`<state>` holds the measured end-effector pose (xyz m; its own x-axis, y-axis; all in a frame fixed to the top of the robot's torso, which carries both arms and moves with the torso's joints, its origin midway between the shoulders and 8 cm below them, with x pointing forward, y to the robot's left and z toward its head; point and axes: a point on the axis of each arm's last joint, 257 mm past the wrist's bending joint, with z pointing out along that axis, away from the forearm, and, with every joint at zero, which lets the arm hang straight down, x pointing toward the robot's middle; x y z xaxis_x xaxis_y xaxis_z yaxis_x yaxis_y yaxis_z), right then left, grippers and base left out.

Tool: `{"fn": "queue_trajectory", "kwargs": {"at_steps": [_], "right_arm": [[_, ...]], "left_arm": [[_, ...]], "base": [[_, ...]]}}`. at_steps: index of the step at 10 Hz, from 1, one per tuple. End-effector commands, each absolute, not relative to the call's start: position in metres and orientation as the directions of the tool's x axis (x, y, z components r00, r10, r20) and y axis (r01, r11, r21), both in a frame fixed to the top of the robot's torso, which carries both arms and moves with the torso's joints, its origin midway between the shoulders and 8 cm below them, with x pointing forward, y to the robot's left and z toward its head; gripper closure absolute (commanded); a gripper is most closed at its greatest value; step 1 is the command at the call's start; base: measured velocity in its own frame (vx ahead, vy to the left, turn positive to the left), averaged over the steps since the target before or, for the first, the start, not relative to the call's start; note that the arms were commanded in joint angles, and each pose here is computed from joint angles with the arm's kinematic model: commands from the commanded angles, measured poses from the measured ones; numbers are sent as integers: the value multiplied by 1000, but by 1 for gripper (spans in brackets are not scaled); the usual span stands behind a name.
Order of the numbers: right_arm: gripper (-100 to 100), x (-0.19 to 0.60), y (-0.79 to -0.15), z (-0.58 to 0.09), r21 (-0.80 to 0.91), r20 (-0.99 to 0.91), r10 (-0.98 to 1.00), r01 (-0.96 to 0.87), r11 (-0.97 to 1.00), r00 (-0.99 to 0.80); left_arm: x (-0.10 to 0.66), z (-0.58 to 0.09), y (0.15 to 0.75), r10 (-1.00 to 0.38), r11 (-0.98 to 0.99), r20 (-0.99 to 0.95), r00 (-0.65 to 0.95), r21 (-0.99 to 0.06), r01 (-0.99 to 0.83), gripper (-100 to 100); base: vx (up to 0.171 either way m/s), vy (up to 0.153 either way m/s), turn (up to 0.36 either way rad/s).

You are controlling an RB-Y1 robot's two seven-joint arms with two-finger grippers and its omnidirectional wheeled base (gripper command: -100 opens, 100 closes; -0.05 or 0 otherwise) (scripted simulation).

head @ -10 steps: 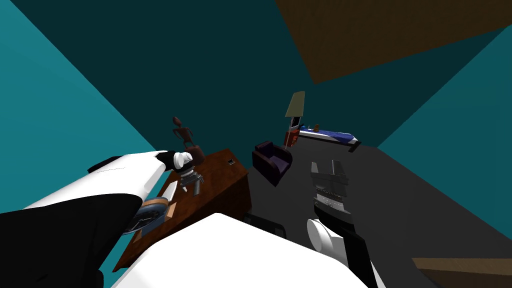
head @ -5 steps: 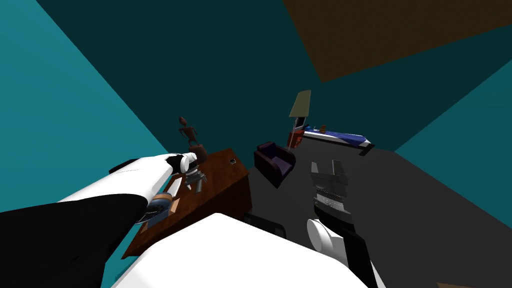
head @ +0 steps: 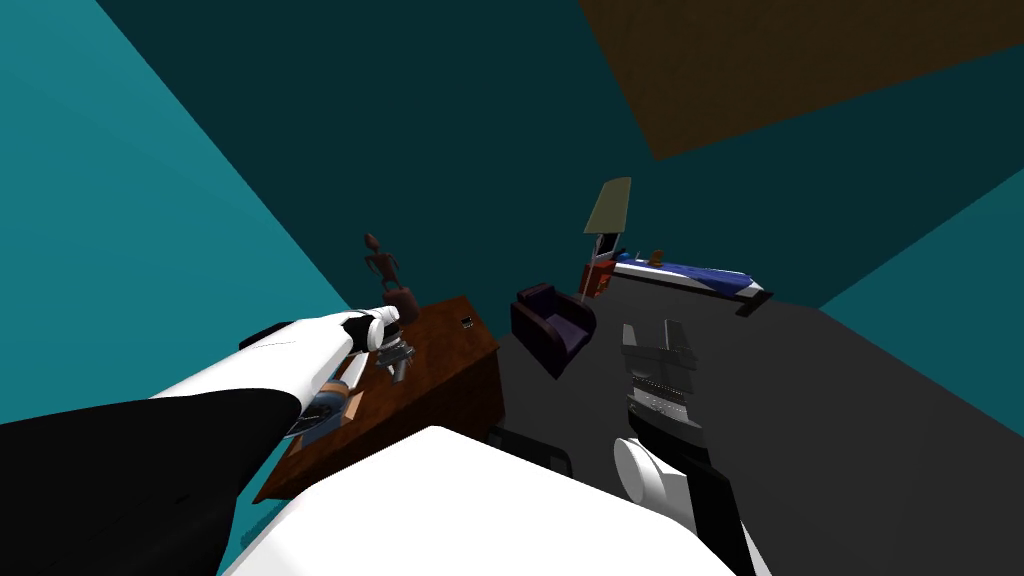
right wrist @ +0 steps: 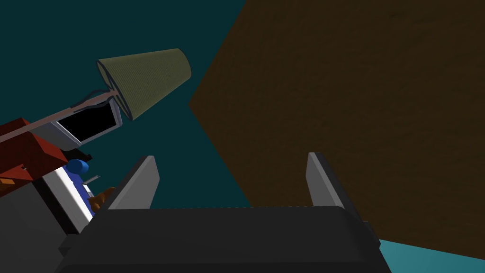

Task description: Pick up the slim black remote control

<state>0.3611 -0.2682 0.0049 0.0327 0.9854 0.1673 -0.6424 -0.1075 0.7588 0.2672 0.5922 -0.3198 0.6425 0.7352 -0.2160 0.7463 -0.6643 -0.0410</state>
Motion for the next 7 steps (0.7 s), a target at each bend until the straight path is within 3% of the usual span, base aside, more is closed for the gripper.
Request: {"fn": "queue_trajectory", "kwargs": {"at_steps": [1, 4, 5, 6, 7], "right_arm": [[0, 361, -268, 5, 759, 167, 985, -642, -108, 33], [0, 361, -268, 5, 759, 167, 985, -642, -108, 33], [0, 361, -268, 5, 759, 167, 985, -642, -108, 33], [0, 361, -268, 5, 759, 167, 985, -642, -108, 33], [0, 361, -268, 5, 759, 167, 985, -643, -108, 33]], "left_arm": [[267, -320, 592, 735, -664, -216, 643, -41, 746, 100], [267, -319, 593, 736, -664, -215, 642, -41, 747, 100], [267, -319, 593, 736, -664, -215, 642, -41, 747, 0], [263, -315, 597, 748, -650, -212, 629, -44, 758, 100], [262, -316, 596, 748, -650, -213, 629, -44, 758, 100]], "base": [[0, 2, 19], [0, 0, 0], [0, 0, 0], [-27, 39, -113], [-32, 36, -109]]}}
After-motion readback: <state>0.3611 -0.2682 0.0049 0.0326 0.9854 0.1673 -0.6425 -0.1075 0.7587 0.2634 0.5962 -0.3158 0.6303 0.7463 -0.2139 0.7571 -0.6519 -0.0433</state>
